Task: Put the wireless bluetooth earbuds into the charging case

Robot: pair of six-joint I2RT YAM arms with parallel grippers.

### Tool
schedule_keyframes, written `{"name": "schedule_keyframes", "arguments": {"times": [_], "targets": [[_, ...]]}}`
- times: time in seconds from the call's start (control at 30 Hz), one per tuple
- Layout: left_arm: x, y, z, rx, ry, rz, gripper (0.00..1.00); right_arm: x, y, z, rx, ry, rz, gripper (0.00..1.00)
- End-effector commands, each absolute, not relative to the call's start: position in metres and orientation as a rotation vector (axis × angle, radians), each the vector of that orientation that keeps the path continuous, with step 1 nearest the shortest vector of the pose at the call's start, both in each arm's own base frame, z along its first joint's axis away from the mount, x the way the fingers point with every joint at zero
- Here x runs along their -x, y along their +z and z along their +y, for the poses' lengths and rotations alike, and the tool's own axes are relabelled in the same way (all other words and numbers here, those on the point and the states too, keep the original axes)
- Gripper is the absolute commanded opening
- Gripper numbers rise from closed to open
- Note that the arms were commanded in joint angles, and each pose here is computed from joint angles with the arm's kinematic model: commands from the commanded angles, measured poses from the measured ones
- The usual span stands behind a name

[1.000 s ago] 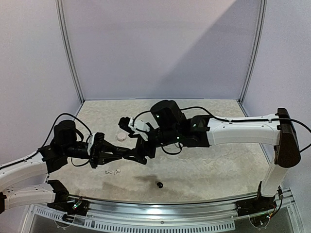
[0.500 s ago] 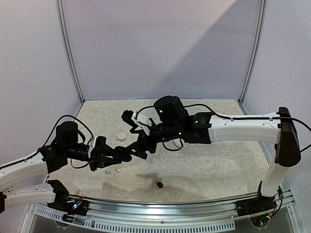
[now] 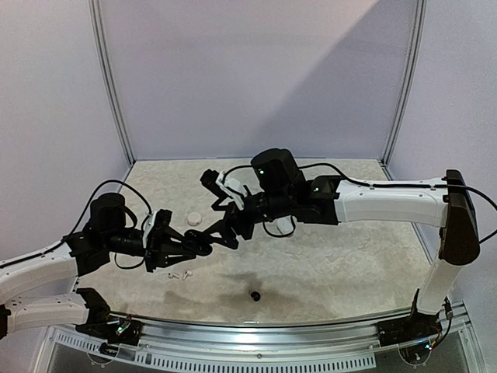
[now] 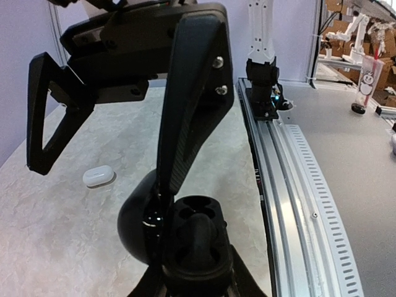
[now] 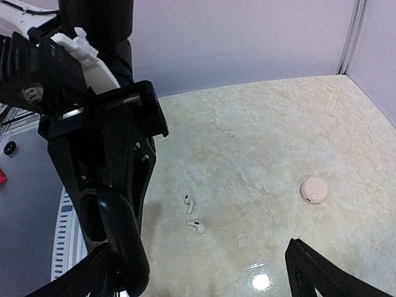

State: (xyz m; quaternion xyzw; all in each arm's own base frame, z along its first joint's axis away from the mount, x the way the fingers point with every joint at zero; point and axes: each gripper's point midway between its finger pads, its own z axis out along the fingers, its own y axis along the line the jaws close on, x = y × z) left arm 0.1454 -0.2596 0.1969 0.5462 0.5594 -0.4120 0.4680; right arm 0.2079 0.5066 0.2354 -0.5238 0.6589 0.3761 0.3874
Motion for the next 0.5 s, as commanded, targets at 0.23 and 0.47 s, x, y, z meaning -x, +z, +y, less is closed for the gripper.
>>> {"name": "schedule_keyframes", "arguments": {"times": [0.23, 0.47], "targets": [[-0.153, 0.193, -0.261, -1.205, -1.14, 1.531, 0.0, -0.238, 0.262, 0.487, 1.134, 1.041, 1.725, 0.99], [-0.155, 0.196, -0.26, -1.202, -1.133, 1.505, 0.0, -0.282, 0.259, 0.427, 0.73, 0.888, 1.76, 0.99]]}}
